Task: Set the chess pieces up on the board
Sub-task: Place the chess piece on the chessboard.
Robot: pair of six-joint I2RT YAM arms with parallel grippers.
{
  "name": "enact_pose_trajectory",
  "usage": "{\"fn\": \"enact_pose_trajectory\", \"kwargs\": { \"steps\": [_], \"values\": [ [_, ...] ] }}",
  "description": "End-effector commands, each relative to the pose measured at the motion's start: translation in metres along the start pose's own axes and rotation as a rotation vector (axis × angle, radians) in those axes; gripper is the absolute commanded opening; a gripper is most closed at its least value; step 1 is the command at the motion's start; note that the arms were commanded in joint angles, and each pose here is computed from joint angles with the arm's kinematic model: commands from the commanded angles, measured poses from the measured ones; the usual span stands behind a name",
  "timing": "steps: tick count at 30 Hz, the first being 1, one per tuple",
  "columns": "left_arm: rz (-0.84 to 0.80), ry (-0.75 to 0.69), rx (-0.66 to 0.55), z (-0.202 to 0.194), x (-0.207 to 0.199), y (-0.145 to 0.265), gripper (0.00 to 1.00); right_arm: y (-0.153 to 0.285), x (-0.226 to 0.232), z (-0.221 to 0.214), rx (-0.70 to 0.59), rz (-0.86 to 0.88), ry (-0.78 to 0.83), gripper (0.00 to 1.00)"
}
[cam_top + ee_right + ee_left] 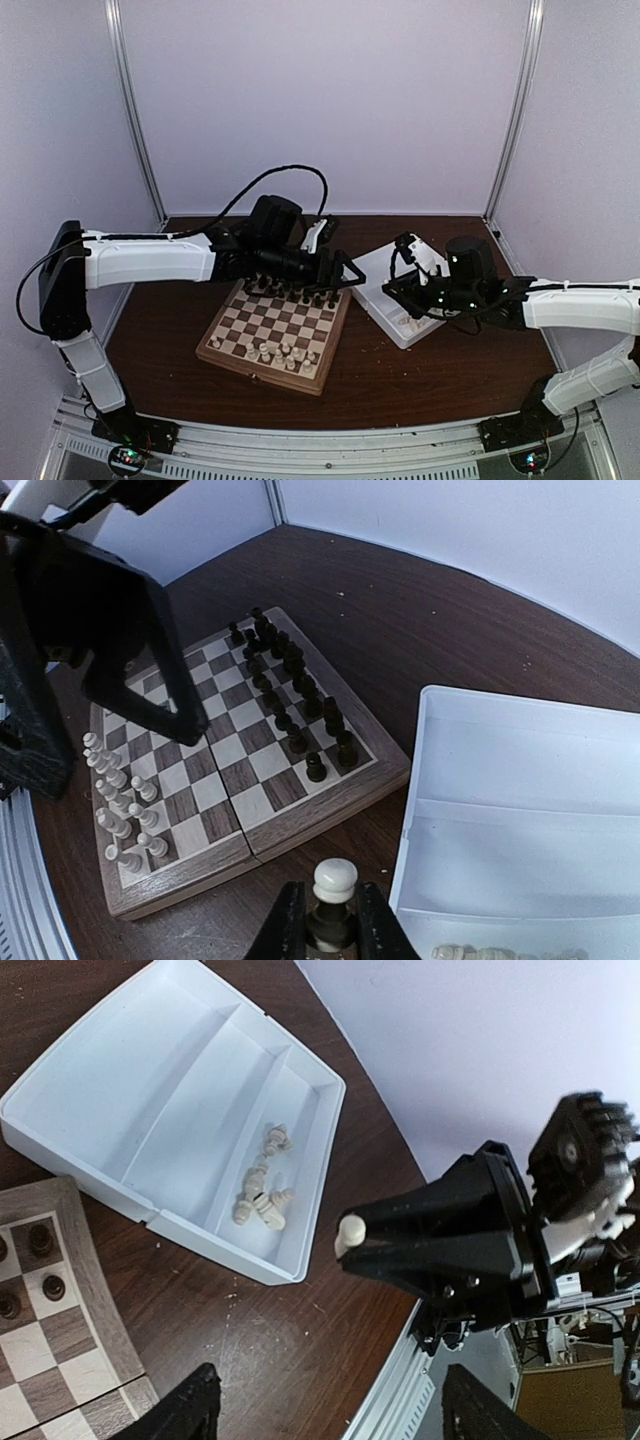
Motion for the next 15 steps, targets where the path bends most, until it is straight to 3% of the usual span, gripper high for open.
{"fn": "enact_pose_trajectory", "kwargs": {
  "steps": [1,9,15],
  "values": [
    [-0.082,-0.005,-0.021,0.018,-0.010,-0.011,0.73,0.005,0.015,-0.002,-0.011,0.050,0.087,0.09],
    [-0.126,0.038,0.008,0.025,-0.007,-0.033,0.49,0.003,0.022,-0.006,0.014,0.040,0.145,0.08],
    [-0.139,0.061,0.032,0.025,-0.005,-0.041,0.52,0.002,0.024,-0.006,0.022,0.032,0.148,0.07]
  ]
}}
Point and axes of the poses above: each gripper's point midway between its finger pads, its own y axis back along the fingers, its own x axis along the line the jaws close on, z = x × y, the point moved 6 cm from there along y, back along the fingers, and after that the axes turned 13 degrees about -y, right-handed, at the moved point
